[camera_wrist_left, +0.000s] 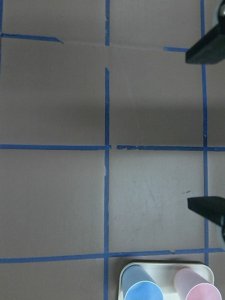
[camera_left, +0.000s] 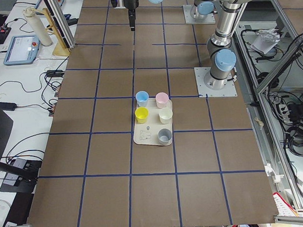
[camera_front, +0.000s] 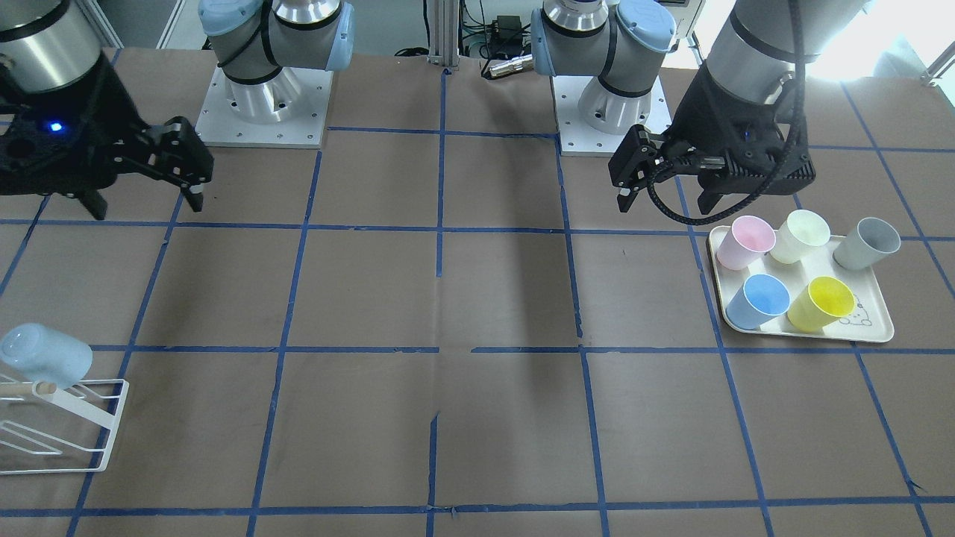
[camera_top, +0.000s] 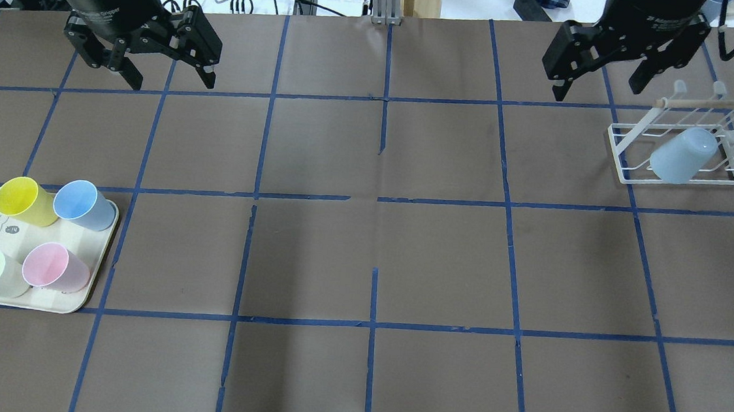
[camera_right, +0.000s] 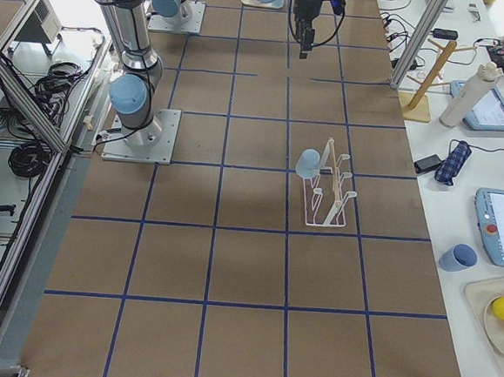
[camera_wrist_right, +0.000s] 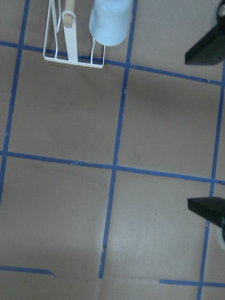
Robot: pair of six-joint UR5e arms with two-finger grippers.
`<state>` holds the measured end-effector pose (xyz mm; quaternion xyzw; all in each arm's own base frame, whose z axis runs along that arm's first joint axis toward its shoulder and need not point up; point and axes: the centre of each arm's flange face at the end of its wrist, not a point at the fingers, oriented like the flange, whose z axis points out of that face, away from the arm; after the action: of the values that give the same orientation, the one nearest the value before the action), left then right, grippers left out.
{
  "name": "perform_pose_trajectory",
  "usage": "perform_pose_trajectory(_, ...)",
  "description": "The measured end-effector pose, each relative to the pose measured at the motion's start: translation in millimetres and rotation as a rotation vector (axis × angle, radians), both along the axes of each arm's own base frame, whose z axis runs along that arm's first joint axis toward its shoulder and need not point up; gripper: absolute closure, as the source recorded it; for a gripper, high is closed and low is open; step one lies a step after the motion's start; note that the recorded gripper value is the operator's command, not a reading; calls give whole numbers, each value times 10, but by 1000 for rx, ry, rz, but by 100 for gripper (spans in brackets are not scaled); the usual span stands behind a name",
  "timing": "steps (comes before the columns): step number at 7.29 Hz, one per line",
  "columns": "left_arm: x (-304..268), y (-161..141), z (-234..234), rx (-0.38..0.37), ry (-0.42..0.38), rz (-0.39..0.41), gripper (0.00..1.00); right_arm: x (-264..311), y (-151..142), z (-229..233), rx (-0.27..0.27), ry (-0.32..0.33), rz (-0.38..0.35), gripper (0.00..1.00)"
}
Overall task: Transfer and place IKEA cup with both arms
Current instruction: 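Move the right gripper over the light blue cup on the wire rack, then lower the right gripper and grasp the light blue cup on the rack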
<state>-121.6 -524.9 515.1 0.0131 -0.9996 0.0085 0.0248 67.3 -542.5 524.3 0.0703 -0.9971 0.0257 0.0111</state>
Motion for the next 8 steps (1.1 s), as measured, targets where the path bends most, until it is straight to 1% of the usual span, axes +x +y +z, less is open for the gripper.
perform_pose_trajectory(2, 0, -18, -14, 3, 0, 0, 0, -693, -206, -60, -47, 20, -11, 0)
perform_pose_trajectory(4, 5, -40, -30, 4, 1, 1, 0, -1182, -466, -307, -72, 38, -50, 0)
perform_pose_trajectory(5, 7, -44, -29, 2, 2, 1, 0, -1350, -584, -483, -72, 39, -68, 0)
perform_pose_trajectory(7, 8, -47, -36, 2, 1, 1, 0, -1599, -778, -880, -49, 33, -86, 0)
perform_pose_trajectory(8, 8, -49, -43, 3, 0, 1, 0, -1722, -824, -1043, -32, 28, -85, 0)
